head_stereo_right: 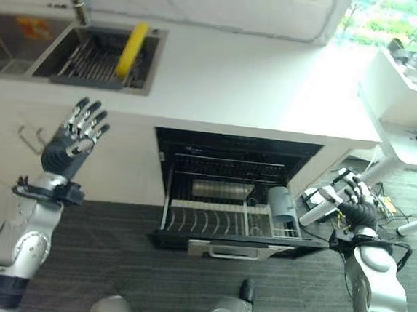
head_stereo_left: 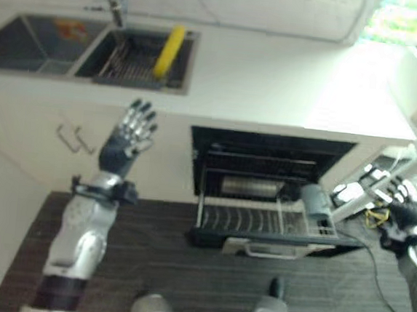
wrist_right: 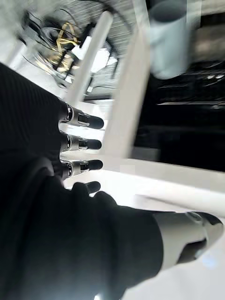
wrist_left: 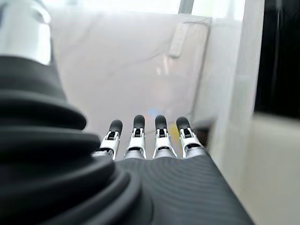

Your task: Place the dishes in the dishwasher.

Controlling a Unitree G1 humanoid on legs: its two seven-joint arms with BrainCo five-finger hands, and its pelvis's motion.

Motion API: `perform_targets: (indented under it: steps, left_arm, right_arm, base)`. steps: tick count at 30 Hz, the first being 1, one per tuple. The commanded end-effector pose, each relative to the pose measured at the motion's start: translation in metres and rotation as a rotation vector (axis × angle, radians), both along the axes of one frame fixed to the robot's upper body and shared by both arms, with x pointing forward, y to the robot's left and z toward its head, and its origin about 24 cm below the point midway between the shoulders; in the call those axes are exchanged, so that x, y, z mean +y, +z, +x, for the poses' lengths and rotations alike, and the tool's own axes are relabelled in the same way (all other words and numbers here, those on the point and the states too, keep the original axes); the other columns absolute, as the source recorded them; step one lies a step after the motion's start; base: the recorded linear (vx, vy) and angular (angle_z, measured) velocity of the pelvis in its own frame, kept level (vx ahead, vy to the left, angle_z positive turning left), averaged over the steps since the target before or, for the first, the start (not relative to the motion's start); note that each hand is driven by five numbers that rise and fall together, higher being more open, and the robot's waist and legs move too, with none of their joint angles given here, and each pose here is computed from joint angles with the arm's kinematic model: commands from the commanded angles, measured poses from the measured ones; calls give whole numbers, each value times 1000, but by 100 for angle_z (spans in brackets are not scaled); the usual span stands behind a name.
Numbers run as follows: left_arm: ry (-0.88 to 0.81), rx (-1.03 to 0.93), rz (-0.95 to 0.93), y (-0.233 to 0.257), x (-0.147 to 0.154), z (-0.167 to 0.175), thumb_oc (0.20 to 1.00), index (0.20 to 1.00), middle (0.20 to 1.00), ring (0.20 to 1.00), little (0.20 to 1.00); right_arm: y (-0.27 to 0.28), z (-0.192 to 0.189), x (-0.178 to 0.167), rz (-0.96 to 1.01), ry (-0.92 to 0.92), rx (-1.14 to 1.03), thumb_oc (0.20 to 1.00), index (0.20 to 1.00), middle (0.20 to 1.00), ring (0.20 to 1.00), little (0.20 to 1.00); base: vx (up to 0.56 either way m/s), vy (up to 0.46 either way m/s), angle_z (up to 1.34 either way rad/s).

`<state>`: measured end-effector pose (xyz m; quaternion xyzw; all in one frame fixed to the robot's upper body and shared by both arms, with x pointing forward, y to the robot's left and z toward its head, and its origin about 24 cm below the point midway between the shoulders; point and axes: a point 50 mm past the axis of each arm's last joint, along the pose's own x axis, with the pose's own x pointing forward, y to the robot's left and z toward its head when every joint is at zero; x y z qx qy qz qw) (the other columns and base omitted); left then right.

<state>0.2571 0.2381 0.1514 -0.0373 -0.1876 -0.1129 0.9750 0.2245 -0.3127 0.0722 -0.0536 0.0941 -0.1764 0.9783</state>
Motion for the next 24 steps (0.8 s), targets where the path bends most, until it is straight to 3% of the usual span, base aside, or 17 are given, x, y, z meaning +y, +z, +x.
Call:
perform_targets:
  steps: [1, 5, 9, 24]
  left_arm:
    - [52, -93, -1, 14, 14, -22, 1000, 1000, 1000, 1000, 1000]
    - [64, -49, -45, 1, 17, -34, 1000, 1000, 1000, 1000, 1000]
    - [47, -9, -87, -10, 6, -28, 1000, 1000, 1000, 1000, 1000]
    - [-105, 8, -159, -14, -20, -18, 1000, 1000, 1000, 1000, 1000]
  right_arm:
    - [51, 22, 6, -59, 129, -236, 1000, 1000, 1000, 1000, 1000]
    - [53, 31, 26, -56, 148, -257, 1000, 1000, 1000, 1000, 1000]
    - [56, 21, 22, -73, 118, -282, 1000, 1000, 1000, 1000, 1000]
    - [57, 6, 2, -101, 13, -267, 1000, 1000, 1000, 1000, 1000]
  base:
    - [-87, 525, -55]
    - [-89, 572, -74]
    - [52, 221, 12]
    - [49, -74, 27]
